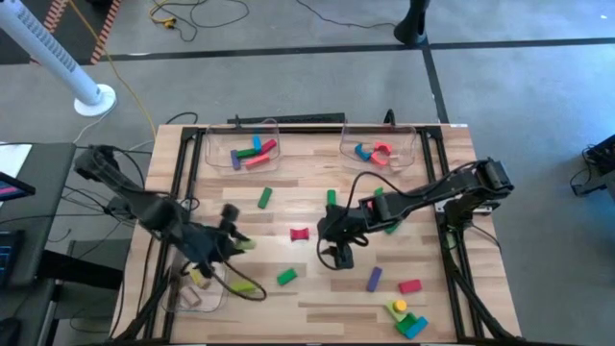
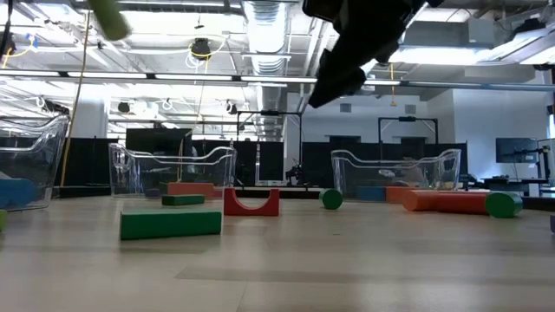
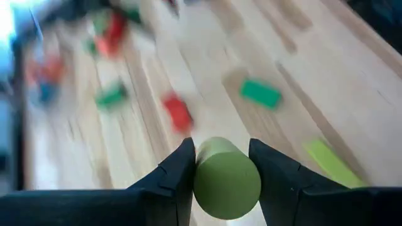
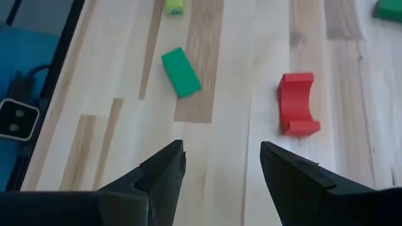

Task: Sort blocks by size
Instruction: Put the light green cylindrical block into the bottom left transparent bin, then put the light green rectangular block into the top left transparent bin

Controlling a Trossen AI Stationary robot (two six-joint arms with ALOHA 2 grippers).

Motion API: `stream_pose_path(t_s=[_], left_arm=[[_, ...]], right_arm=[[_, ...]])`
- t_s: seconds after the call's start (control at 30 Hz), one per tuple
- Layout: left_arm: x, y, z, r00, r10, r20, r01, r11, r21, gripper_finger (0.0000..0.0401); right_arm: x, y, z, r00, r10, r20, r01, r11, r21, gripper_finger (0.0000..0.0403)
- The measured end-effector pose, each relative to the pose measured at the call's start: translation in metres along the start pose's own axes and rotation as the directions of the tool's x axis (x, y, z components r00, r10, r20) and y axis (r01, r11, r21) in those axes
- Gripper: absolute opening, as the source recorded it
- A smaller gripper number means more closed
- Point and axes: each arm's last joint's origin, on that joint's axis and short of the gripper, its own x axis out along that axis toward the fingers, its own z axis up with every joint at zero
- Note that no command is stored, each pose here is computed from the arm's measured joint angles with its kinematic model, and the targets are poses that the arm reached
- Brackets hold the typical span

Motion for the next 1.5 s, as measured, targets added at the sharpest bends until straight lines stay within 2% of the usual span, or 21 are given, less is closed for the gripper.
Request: stream_pose_path(t_s=[0.1, 0.2, 0.3, 0.47, 0.73, 1.17, 1.5], left_arm=[[-0.017, -0.001, -0.011, 0.993, -0.048, -0.105, 0.035, 0.992, -0.122, 0.0128], [-0.023, -0.005, -0.026, 0.969, -0.121, -0.216, 0.066, 0.968, -0.243, 0.0128], [-0.018, -0.013, -0.037, 0.938, -0.180, -0.295, 0.078, 0.942, -0.325, 0.0128], [-0.002, -0.026, -0.059, 0.870, -0.273, -0.411, 0.095, 0.911, -0.402, 0.0128], [0.010, -0.035, -0.077, 0.815, -0.309, -0.490, 0.050, 0.881, -0.471, 0.0133], [0.012, -0.035, -0.080, 0.811, -0.306, -0.498, 0.013, 0.861, -0.508, 0.0185], [0.012, -0.035, -0.080, 0.812, -0.302, -0.499, 0.011, 0.863, -0.506, 0.0194]], right_arm=[[0.000, 0.000, -0.002, 1.000, -0.002, -0.020, 0.002, 1.000, 0.000, 0.0240], [0.000, 0.000, -0.003, 0.999, -0.004, -0.032, 0.005, 1.000, 0.001, 0.0240], [0.000, 0.000, -0.003, 1.000, -0.004, -0.029, 0.004, 1.000, 0.001, 0.0240], [0.000, 0.000, -0.003, 1.000, -0.004, -0.029, 0.004, 1.000, 0.001, 0.0240], [0.000, 0.004, -0.004, 0.999, 0.004, -0.032, -0.004, 1.000, 0.010, 0.0240], [0.000, 0.007, -0.004, 0.999, 0.009, -0.033, -0.008, 1.000, 0.016, 0.0240], [0.001, 0.009, -0.005, 0.999, 0.013, -0.034, -0.013, 1.000, 0.010, 0.0240]])
